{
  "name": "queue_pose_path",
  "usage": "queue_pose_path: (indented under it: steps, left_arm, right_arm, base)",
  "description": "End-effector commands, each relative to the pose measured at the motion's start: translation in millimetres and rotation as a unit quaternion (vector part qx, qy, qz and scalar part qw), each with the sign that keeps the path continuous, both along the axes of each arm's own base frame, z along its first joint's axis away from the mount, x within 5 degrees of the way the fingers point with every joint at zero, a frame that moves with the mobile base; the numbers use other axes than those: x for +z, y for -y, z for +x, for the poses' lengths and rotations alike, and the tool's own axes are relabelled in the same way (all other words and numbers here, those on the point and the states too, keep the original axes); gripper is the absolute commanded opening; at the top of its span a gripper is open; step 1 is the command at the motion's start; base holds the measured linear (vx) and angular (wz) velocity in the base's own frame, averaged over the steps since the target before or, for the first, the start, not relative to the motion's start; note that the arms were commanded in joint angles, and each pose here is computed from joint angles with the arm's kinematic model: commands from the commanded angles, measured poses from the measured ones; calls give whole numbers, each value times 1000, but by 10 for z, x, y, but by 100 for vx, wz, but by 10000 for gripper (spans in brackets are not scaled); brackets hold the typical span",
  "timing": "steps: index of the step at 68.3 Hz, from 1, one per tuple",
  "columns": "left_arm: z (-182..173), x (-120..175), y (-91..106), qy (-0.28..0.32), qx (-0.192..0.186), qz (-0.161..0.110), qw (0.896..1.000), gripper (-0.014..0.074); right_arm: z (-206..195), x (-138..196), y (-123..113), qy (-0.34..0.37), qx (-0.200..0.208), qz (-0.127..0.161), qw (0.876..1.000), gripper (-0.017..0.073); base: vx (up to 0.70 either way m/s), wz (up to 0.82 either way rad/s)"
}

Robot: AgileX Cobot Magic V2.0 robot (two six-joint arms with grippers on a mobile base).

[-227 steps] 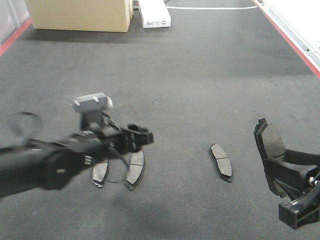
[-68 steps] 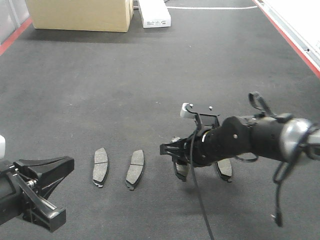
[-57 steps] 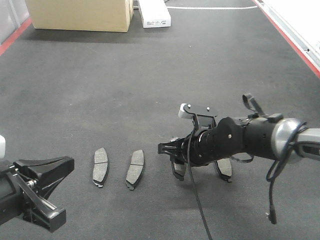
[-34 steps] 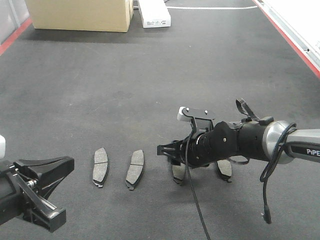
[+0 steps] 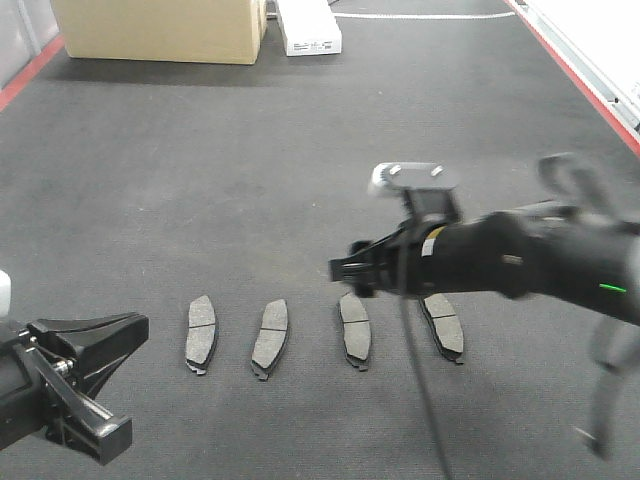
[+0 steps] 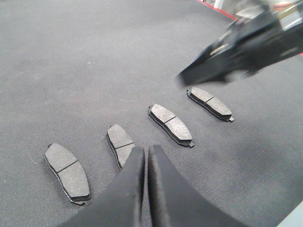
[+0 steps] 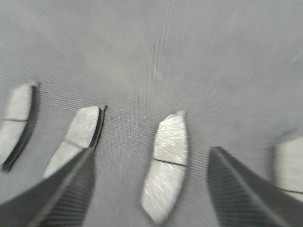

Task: Move and align brake pads A on conveyor
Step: 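Open the right gripper and raise it away from the pad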

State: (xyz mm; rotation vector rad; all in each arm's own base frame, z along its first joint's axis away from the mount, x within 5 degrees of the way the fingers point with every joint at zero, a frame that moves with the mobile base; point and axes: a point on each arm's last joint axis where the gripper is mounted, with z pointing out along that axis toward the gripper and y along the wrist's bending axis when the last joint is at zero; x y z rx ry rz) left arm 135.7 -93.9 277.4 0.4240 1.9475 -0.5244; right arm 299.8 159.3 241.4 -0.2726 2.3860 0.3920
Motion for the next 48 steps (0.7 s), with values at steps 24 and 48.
queue_pose_path:
  steps: [24,48]
  left_arm:
    - [24,143,16,38,3,-26,999,-6]
    - [24,143,16,38,3,-26,999,-6]
  right_arm:
    - [-1203,564,685,165,28,-3,986,-13]
    - [-1910,498,1066,264,31,8,964,-9]
  base:
    - [0,0]
    - [0,0]
